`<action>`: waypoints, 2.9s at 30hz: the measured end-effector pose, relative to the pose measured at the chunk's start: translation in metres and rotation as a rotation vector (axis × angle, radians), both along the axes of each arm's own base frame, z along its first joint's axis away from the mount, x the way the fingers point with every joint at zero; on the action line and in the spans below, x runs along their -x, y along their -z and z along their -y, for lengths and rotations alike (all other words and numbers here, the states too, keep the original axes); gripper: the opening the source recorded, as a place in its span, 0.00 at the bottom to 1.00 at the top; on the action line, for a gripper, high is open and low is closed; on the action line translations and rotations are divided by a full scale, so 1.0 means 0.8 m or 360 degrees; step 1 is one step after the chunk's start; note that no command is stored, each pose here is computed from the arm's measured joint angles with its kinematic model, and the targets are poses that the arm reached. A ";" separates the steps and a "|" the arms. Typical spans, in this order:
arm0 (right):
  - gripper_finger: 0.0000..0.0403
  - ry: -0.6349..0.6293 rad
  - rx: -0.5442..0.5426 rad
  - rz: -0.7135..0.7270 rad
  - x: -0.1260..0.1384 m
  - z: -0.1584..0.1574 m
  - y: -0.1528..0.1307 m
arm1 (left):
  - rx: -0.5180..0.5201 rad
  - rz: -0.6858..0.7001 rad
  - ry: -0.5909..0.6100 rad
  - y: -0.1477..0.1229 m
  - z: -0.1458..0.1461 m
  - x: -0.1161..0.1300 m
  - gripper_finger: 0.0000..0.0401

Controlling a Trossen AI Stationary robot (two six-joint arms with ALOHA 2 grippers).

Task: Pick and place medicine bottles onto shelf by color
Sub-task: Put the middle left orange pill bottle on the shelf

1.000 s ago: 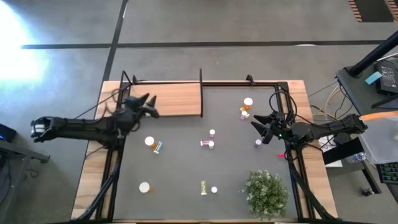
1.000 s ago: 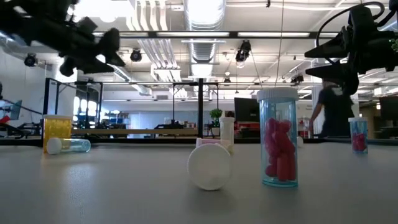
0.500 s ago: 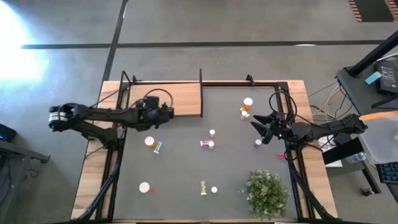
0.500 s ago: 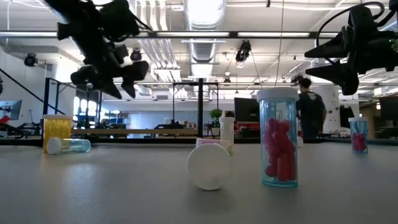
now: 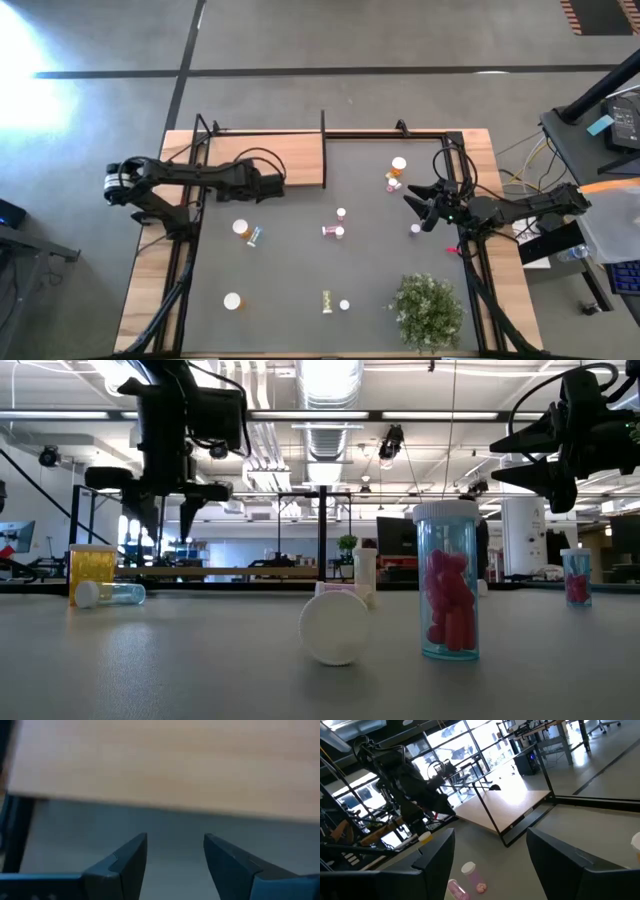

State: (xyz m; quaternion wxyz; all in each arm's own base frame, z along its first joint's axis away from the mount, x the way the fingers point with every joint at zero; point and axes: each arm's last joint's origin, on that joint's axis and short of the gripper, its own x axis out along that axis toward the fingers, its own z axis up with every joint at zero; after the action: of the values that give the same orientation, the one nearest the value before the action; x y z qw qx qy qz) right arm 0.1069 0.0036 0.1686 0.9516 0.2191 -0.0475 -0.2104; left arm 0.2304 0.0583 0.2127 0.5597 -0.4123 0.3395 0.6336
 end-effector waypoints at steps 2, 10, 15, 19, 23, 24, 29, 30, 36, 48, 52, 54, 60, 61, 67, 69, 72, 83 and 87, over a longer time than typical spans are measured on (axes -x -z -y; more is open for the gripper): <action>0.59 0.0001 0.0000 0.0000 0.000 0.000 0.000 | 0.0128 0.0013 0.0012 0.003 0.003 0.002 0.45; 0.59 0.0000 0.0000 0.0000 0.000 0.000 0.000 | 0.0304 -0.0041 -0.0106 0.011 0.010 0.017 0.45; 0.59 0.0001 0.0000 -0.0001 0.000 0.000 0.000 | 0.0347 -0.0074 -0.0110 0.018 0.013 0.021 0.45; 0.59 0.0000 0.0000 0.0000 0.000 0.000 0.000 | 0.0404 -0.0059 -0.0133 0.029 0.016 0.025 0.45; 0.59 0.0000 0.0001 0.0000 0.000 0.000 0.000 | 0.0421 -0.0072 -0.0174 0.036 0.020 0.029 0.46; 0.59 0.0000 0.0000 0.0000 0.000 0.000 0.000 | 0.0422 -0.0075 -0.0169 0.037 0.021 0.029 0.47; 0.59 0.0000 0.0000 0.0000 0.000 0.000 0.000 | 0.0424 -0.0078 -0.0164 0.038 0.023 0.030 0.58; 0.59 0.0000 0.0000 0.0000 0.000 0.000 0.000 | 0.0424 -0.0078 -0.0170 0.039 0.023 0.031 0.61; 0.59 0.0000 0.0000 0.0000 0.000 0.000 0.000 | 0.0456 -0.0061 -0.0206 0.039 0.026 0.038 0.81; 0.59 0.0001 0.0000 0.0000 0.000 0.000 0.000 | 0.0627 0.0138 -0.0361 0.028 0.041 0.048 0.98; 0.59 0.0000 0.0001 0.0000 0.000 0.000 0.000 | 0.0633 0.0158 -0.0397 0.027 0.046 0.048 0.98; 0.59 0.0000 0.0001 -0.0001 0.000 0.000 0.000 | 0.0633 0.0159 -0.0404 0.027 0.047 0.048 0.98; 0.59 0.0000 0.0000 0.0000 0.000 0.000 0.000 | 0.0641 0.0159 -0.0399 0.028 0.048 0.047 0.92; 0.59 0.0000 0.0000 0.0000 0.000 0.000 0.000 | 0.0644 0.0160 -0.0399 0.028 0.048 0.047 0.90; 0.59 0.0000 0.0000 0.0000 0.000 0.000 0.000 | 0.0650 0.0172 -0.0396 0.028 0.048 0.046 0.77; 0.59 0.0000 0.0000 0.0000 0.000 0.000 0.000 | 0.0652 0.0172 -0.0394 0.028 0.049 0.046 0.73; 0.59 0.0000 0.0000 0.0000 0.000 0.000 0.000 | 0.0652 0.0170 -0.0392 0.028 0.049 0.046 0.68; 0.59 0.0000 0.0000 0.0000 0.000 0.000 0.000 | 0.0654 0.0164 -0.0391 0.028 0.049 0.046 0.53; 0.59 0.0000 0.0000 0.0000 0.000 0.000 0.000 | 0.0655 0.0154 -0.0352 0.028 0.049 0.046 0.49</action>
State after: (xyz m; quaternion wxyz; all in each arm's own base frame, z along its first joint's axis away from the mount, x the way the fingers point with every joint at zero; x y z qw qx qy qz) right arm 0.1069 0.0036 0.1686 0.9516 0.2189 -0.0475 -0.2105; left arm 0.1934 0.0194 0.1899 0.4065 -0.5824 0.3870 0.5880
